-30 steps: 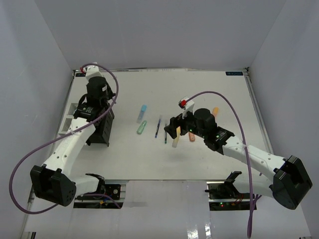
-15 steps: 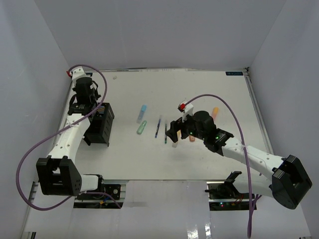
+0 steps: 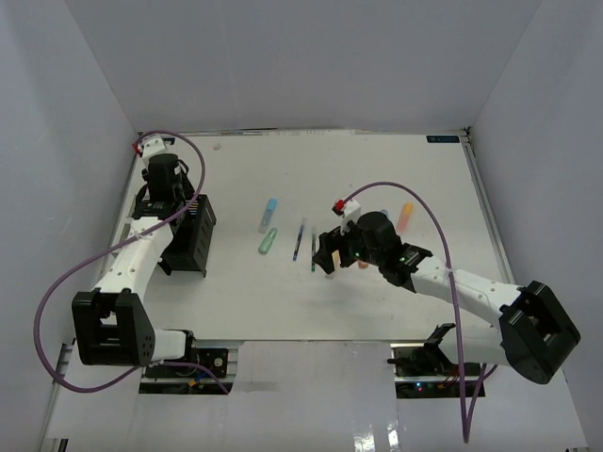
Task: Sort the stationery into containers
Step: Place the pen in the storage box, then pick up the pen from the center of the board.
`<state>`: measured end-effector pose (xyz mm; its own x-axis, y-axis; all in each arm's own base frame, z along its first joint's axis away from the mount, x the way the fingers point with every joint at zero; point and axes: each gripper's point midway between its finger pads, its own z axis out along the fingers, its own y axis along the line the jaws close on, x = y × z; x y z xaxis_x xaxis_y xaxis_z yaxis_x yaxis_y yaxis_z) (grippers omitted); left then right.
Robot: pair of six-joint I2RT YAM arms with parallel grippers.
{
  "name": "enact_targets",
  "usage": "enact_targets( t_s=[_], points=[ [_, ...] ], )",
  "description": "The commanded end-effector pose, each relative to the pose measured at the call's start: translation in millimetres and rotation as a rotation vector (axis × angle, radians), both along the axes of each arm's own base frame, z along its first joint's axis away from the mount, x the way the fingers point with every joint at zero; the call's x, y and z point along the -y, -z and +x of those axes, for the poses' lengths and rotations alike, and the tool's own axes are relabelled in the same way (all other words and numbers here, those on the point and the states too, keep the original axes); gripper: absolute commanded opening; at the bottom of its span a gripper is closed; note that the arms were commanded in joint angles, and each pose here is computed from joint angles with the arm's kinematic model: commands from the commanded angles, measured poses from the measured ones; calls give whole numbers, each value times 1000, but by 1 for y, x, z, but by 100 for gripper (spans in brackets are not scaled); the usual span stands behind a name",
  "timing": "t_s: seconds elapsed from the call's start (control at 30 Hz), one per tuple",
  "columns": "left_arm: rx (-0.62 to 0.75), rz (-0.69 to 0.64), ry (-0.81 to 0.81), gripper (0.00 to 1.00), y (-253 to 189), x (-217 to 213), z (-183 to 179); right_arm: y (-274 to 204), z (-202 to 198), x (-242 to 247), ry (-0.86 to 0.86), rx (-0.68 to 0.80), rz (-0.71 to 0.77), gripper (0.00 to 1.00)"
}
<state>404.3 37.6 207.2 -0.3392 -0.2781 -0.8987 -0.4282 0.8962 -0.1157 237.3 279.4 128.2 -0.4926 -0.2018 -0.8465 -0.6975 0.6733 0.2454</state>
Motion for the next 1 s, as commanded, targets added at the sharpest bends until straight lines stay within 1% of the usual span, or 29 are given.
enact_targets(
  t_s=[0.0, 0.07, 0.1, 0.17, 0.2, 0.23, 0.3, 0.33, 0.37, 0.4, 0.47, 0.5, 0.63, 0.67, 0.73, 0.77, 0.83, 0.97],
  points=[
    [41, -13, 9, 50, -14, 1, -4, -4, 4, -6, 14, -21, 12, 90],
    [47, -14, 22, 55, -18, 3, -4, -3, 4, -6, 28, -38, 14, 90],
    [55, -16, 28, 61, -22, 4, -5, 0, 5, -6, 33, -45, 10, 90],
    [71, -22, 47, 69, -30, 7, -7, 0, 6, -8, 43, -59, 17, 90],
    [93, -25, 60, 73, -39, 9, -9, 1, 8, -8, 59, -64, 12, 90],
    [102, -29, 77, 82, -43, 11, -11, 0, 9, -9, 64, -71, 7, 91],
    [135, -61, 150, 90, -54, 25, -14, 5, 12, -9, 102, -93, -15, 91],
    [147, -78, 181, 97, -58, 32, -16, 7, 11, -11, 102, -103, -27, 92],
    [155, -97, 214, 98, -60, 38, -19, 10, 17, -11, 134, -114, -60, 93],
    [154, -126, 279, 98, -59, 51, -21, 15, 20, -7, 171, -125, -95, 93],
    [174, -152, 342, 98, -65, 64, -29, 24, 22, -9, 206, -159, -170, 94],
    [165, -176, 406, 98, -61, 78, -33, 26, 27, -6, 254, -161, -196, 94],
    [166, -193, 487, 98, -59, 98, -46, 39, 34, -9, 334, -195, -281, 97],
    [171, -194, 497, 98, -60, 101, -50, 48, 35, -9, 352, -207, -314, 100],
    [165, -195, 512, 98, -56, 107, -53, 47, 41, -13, 383, -212, -337, 100],
    [167, -194, 511, 98, -56, 108, -54, 57, 41, -14, 387, -229, -363, 96],
    [169, -195, 517, 98, -57, 111, -54, 59, 44, -19, 397, -237, -380, 94],
    [168, -202, 515, 98, -56, 112, -55, 79, 47, -24, 420, -274, -416, 89]
  ],
)
